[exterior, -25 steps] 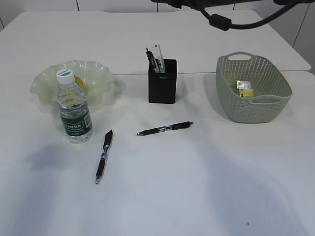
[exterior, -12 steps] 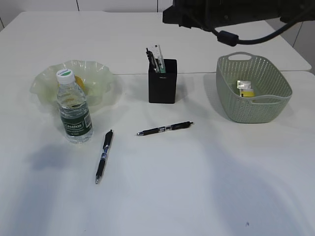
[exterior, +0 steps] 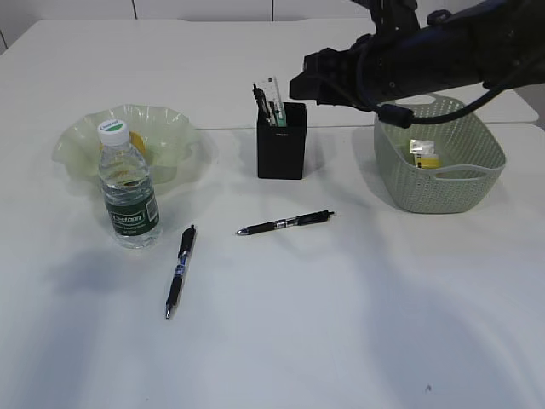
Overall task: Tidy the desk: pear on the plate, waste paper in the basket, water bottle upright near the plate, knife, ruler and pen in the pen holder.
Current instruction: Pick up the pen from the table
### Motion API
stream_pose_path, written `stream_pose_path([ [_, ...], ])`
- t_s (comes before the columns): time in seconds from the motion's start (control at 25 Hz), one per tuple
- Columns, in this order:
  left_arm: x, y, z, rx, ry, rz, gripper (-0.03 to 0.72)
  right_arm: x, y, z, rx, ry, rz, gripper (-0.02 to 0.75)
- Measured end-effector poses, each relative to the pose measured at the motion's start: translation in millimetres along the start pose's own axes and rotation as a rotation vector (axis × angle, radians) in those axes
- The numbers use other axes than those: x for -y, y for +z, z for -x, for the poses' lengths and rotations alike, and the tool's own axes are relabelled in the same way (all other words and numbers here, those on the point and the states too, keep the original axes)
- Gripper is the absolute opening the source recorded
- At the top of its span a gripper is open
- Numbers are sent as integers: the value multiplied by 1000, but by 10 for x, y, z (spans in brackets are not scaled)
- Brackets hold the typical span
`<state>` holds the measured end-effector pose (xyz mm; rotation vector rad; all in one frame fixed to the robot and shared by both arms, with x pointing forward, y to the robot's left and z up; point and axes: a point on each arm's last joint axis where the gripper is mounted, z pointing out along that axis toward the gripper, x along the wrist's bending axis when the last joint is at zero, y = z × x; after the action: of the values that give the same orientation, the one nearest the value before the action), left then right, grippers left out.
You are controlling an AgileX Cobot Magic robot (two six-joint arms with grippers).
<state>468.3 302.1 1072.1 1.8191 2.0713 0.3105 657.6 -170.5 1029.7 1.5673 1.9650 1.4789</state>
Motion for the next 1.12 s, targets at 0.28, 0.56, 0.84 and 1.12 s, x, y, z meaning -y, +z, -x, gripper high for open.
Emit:
stream_pose_path([
  [0.28, 0, 0, -1, -2, 1, 0, 466, 220, 24, 69, 22, 29, -58, 367],
  [0.56, 3, 1, 30, 17, 18, -2, 466, 398, -14, 52, -9, 52, -123, 367],
  [0.84, 103, -27, 400, 56, 165, -7, 466, 406, -81, 23, -11, 51, -122, 367],
  [1.12, 236, -43, 745, 88, 257, -17, 466, 325, -214, 34, -2, 40, -90, 367],
])
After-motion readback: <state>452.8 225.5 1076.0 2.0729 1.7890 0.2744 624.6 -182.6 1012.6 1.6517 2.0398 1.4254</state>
